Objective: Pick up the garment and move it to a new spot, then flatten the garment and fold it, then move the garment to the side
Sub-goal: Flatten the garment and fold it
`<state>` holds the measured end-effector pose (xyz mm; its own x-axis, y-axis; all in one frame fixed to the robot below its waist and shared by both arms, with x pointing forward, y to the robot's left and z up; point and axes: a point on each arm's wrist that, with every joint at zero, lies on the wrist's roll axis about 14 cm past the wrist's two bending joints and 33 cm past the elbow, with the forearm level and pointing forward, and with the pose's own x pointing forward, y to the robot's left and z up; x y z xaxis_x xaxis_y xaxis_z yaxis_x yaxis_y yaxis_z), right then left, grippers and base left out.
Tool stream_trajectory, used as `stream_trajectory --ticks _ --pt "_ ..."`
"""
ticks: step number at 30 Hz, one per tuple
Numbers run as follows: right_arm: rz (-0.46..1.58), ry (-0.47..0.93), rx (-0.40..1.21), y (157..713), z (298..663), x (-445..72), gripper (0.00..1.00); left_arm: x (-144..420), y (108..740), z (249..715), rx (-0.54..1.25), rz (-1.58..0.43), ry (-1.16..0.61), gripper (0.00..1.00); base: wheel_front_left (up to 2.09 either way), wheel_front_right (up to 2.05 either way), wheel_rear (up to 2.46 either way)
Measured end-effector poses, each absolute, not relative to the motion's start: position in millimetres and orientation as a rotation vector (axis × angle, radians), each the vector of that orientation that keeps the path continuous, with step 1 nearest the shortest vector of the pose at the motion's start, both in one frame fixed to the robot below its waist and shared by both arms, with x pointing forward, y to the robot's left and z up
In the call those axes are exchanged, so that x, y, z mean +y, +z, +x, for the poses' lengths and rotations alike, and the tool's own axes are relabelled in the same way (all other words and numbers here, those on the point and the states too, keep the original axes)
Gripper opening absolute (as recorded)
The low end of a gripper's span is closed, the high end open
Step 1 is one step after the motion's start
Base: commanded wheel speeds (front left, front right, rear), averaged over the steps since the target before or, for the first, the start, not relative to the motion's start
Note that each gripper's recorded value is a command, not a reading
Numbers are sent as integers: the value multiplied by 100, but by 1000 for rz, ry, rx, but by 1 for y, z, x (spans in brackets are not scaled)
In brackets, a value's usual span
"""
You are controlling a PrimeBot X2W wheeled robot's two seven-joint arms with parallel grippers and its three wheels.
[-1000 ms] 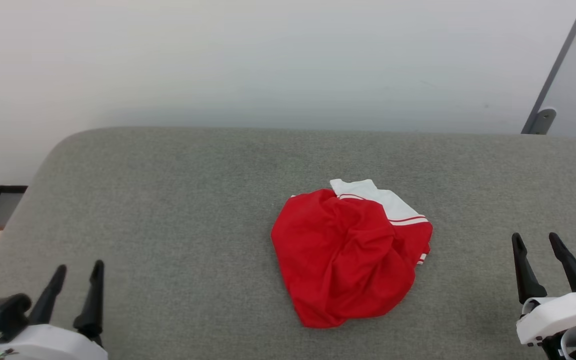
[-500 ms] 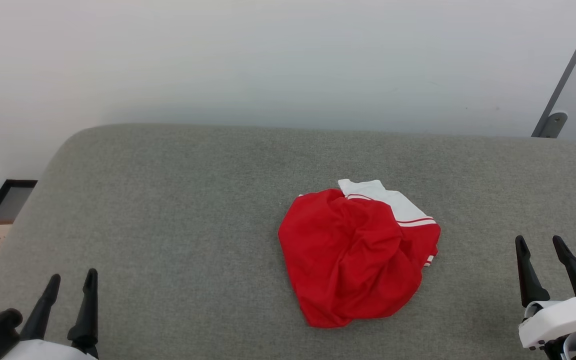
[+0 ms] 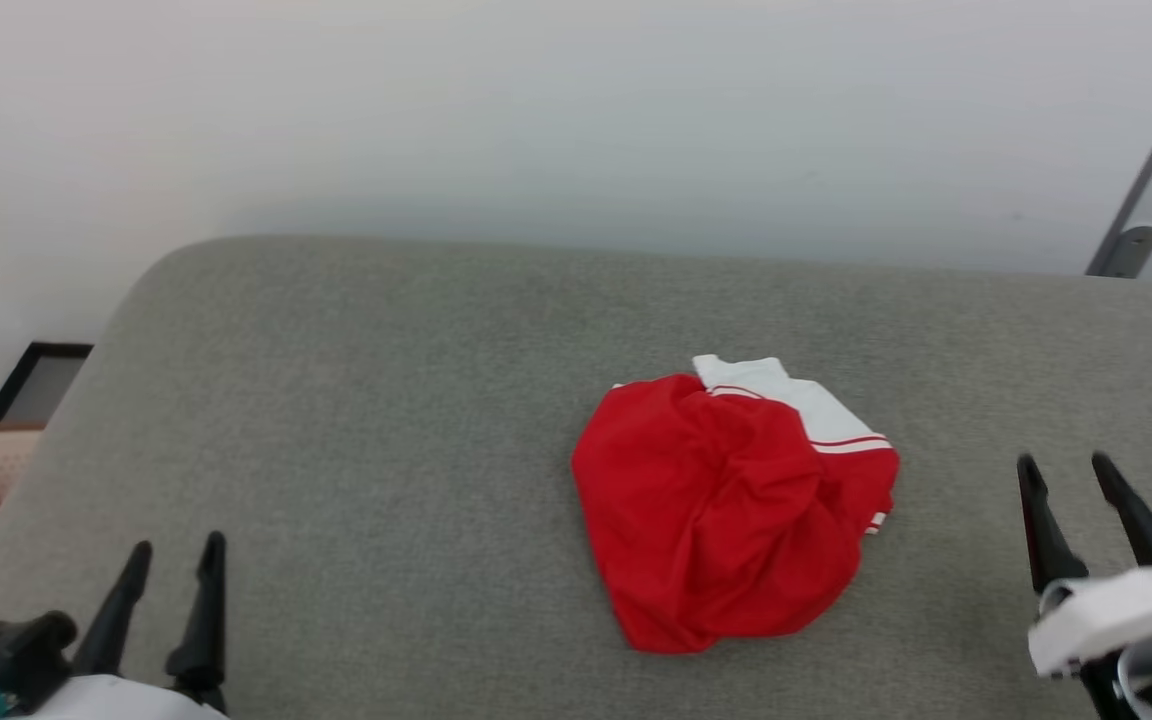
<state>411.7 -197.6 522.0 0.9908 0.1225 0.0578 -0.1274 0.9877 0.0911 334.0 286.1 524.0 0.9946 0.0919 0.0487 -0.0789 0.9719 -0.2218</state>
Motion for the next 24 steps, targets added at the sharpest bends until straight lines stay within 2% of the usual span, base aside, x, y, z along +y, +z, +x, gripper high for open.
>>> stream_trajectory --ticks 12,17,24 --pt "32 270 -12 543 482 -151 100 268 527 340 -82 -276 75 100 0 0 0" --pt "-5 328 93 524 512 -130 100 273 519 343 -65 -276 100 100 0 0 0" --pt "-77 387 326 472 542 -111 100 277 507 350 -39 -281 134 100 0 0 0"
